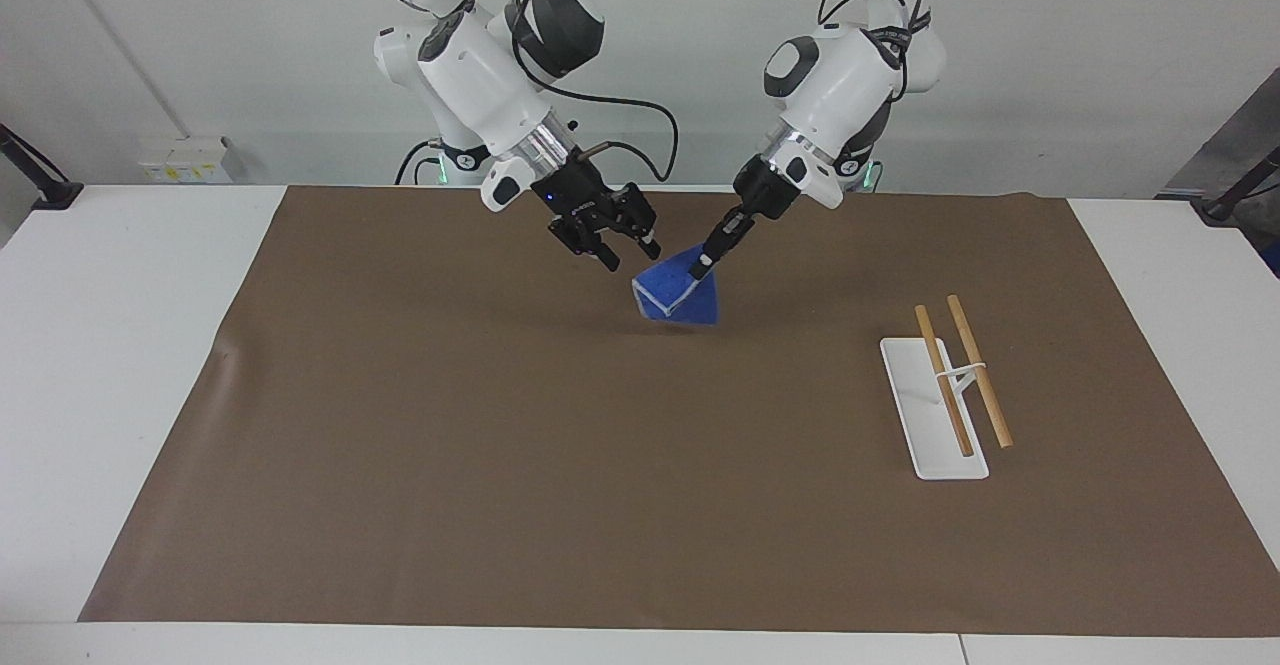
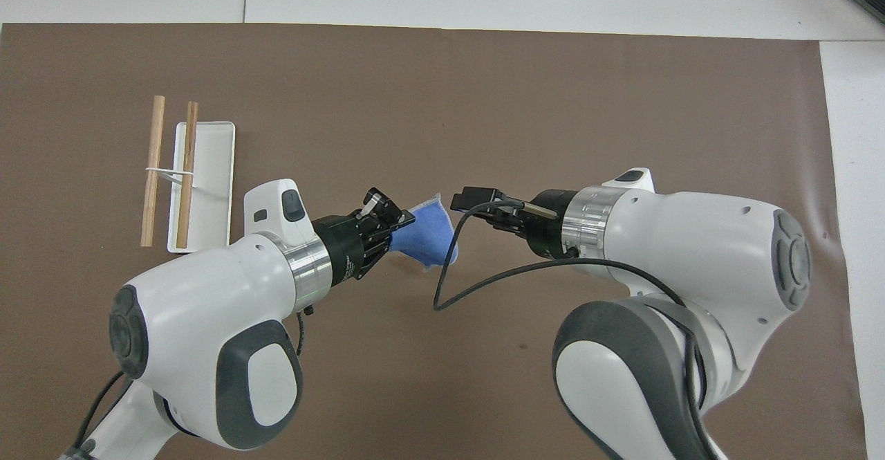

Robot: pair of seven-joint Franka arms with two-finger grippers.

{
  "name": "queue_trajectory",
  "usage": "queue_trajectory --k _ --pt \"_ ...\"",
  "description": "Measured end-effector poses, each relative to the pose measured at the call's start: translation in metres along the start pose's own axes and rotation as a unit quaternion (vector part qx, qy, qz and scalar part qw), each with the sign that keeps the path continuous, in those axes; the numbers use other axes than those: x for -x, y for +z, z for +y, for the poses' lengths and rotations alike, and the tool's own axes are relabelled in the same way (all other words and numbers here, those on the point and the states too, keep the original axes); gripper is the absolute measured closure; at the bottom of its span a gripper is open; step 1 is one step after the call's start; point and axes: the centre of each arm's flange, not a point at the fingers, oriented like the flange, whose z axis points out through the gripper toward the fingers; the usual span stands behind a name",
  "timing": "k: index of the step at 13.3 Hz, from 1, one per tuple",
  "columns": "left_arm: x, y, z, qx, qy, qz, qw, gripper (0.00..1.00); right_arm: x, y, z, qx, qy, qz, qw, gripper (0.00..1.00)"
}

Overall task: Right arm passes towel to left arm to hang
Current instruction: 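Carry the towel with the left gripper while the right gripper withdraws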

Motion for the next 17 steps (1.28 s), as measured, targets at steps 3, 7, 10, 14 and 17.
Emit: queue_trajectory --k 3,7,10,14,17 --pt "-0.036 -0.012 0.001 0.009 -0.022 0.021 0.999 0.97 -0.006 -0.015 0.012 0.052 -0.035 0.006 0.998 0.0" --pt "-0.115 -0.045 -0.006 0.027 -0.077 0.069 0.994 0.97 -0.004 -0.038 0.026 0.117 -0.066 -0.016 0.991 0.0" --pt "-0.163 -0.069 -0.015 0.038 -0.106 0.098 0.989 0.97 -0.007 -0.069 0.03 0.156 -0.079 -0.028 0.984 0.0" --pt "-0.214 -0.097 -0.032 0.045 -0.119 0.132 0.983 0.97 -0.03 -0.104 0.036 0.187 -0.079 -0.008 0.979 0.0" --pt "-0.243 -0.117 -0.044 0.051 -0.138 0.152 0.977 0.97 -0.051 -0.125 0.038 0.231 -0.09 -0.002 0.969 0.0"
